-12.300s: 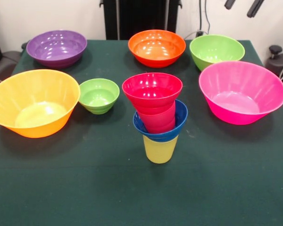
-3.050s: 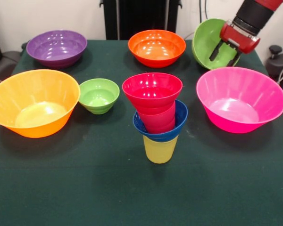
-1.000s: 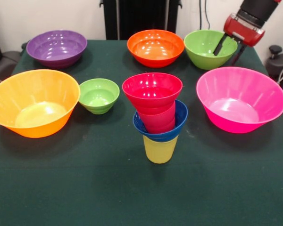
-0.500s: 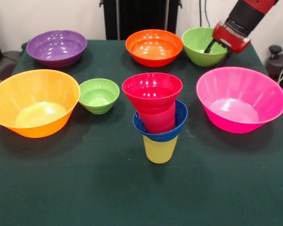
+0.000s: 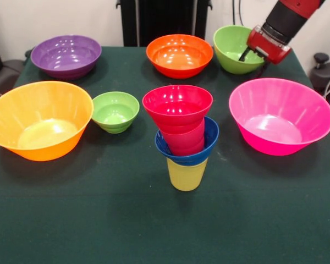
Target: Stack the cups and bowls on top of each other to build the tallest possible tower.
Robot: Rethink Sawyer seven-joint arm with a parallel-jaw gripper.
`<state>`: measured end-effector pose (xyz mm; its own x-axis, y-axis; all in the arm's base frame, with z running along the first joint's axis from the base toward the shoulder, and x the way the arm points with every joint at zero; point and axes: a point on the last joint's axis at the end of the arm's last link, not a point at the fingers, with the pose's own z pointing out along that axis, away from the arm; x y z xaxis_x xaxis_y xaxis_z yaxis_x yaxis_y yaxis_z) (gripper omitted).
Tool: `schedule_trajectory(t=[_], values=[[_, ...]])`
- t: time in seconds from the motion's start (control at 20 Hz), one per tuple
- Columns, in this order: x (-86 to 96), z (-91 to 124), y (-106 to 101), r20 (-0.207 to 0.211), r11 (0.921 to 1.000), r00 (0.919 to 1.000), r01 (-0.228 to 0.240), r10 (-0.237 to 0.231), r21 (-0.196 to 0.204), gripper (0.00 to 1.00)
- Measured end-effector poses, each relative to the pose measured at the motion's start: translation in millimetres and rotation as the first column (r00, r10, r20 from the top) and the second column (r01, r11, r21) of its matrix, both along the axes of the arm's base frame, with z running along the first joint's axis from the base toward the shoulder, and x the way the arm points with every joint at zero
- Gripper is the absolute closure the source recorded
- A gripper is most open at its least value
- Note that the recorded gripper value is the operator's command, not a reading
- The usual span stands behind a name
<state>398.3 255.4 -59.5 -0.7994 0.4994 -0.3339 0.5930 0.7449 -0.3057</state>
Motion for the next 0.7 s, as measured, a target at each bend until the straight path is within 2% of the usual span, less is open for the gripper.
schedule_trajectory(t=[0.55, 0.6, 0.7], values=[[2.5, -0.4, 2.2, -0.006, 0.9997, 0.9999, 0.015, -0.015, 0.02, 0.0], [3.6, 1.0, 4.8, -0.006, 0.9995, 0.9998, 0.018, -0.018, 0.028, 1.0], [3.7, 2.4, 5.9, -0.008, 0.9994, 0.9998, 0.019, -0.018, 0.029, 1.0]])
